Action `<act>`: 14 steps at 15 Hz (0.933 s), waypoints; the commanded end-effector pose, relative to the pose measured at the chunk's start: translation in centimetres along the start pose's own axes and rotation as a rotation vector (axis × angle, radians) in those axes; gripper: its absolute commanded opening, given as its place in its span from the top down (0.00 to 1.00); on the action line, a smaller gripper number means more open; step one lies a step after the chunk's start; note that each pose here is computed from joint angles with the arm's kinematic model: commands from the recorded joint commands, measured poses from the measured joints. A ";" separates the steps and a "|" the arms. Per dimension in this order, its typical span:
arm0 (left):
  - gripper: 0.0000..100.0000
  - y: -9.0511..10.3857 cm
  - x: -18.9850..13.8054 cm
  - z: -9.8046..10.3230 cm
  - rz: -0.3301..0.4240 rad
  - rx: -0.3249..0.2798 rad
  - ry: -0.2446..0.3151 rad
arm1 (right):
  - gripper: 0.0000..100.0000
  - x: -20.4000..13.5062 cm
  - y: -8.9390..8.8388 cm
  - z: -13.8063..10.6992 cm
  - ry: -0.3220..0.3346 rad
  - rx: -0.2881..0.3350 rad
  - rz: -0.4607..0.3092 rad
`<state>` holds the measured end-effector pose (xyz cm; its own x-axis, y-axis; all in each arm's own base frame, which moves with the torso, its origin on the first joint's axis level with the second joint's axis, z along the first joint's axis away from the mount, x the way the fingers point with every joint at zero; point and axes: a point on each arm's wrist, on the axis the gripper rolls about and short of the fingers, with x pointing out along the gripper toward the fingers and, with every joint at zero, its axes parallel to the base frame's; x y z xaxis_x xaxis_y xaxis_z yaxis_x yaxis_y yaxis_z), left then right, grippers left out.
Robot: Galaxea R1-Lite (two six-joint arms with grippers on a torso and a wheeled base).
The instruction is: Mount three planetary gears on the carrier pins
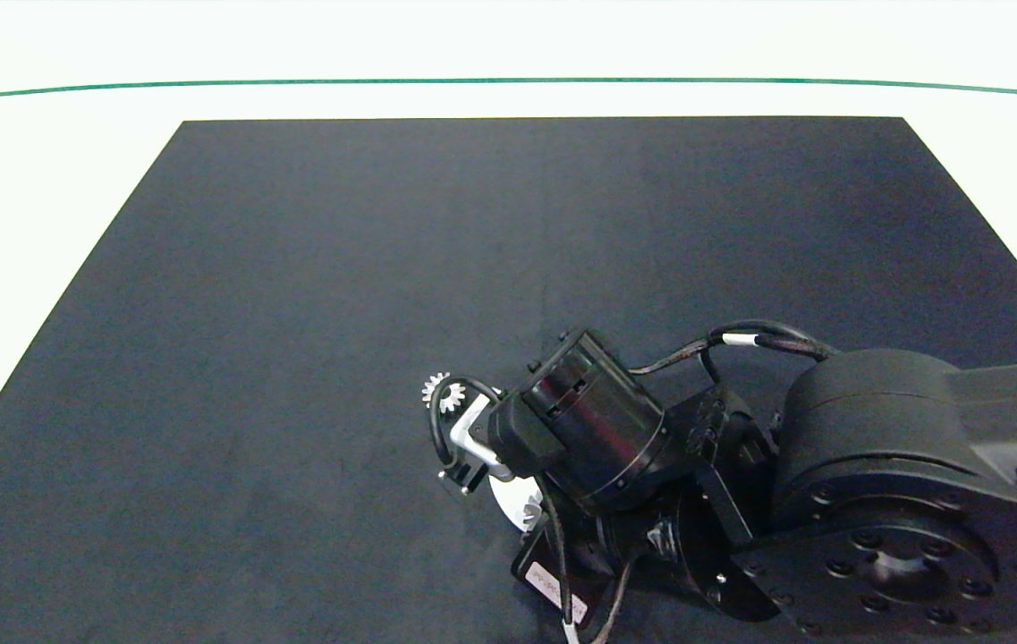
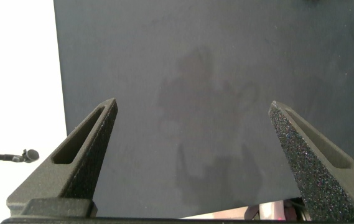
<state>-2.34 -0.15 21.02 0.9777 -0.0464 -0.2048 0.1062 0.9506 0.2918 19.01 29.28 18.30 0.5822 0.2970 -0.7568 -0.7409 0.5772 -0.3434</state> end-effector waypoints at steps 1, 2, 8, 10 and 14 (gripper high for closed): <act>0.00 0.0 -0.1 0.1 0.000 0.001 -0.001 | 0.00 0.0 0.1 -0.1 0.006 -0.007 -0.001; 0.00 0.0 -0.1 0.1 -0.001 0.002 -0.003 | 0.00 0.0 0.1 -0.1 0.004 -0.004 -0.001; 0.00 0.0 -0.1 0.1 -0.001 0.000 -0.003 | 0.00 -10.1 -3.5 -3.3 -0.146 0.063 -0.121; 0.00 0.0 -0.1 0.1 -0.001 0.000 -0.003 | 0.00 -13.3 -5.7 -7.0 -0.133 0.113 -0.168; 0.00 0.0 -0.2 0.1 -0.001 0.000 -0.008 | 0.00 -13.0 -8.9 -14.2 0.039 0.285 -0.281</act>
<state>-2.47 -0.16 21.19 0.9795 -0.0497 -0.1954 0.1062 0.9510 0.2905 14.90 14.17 23.78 0.7168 0.1452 -0.6820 -0.5249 0.7562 -0.3907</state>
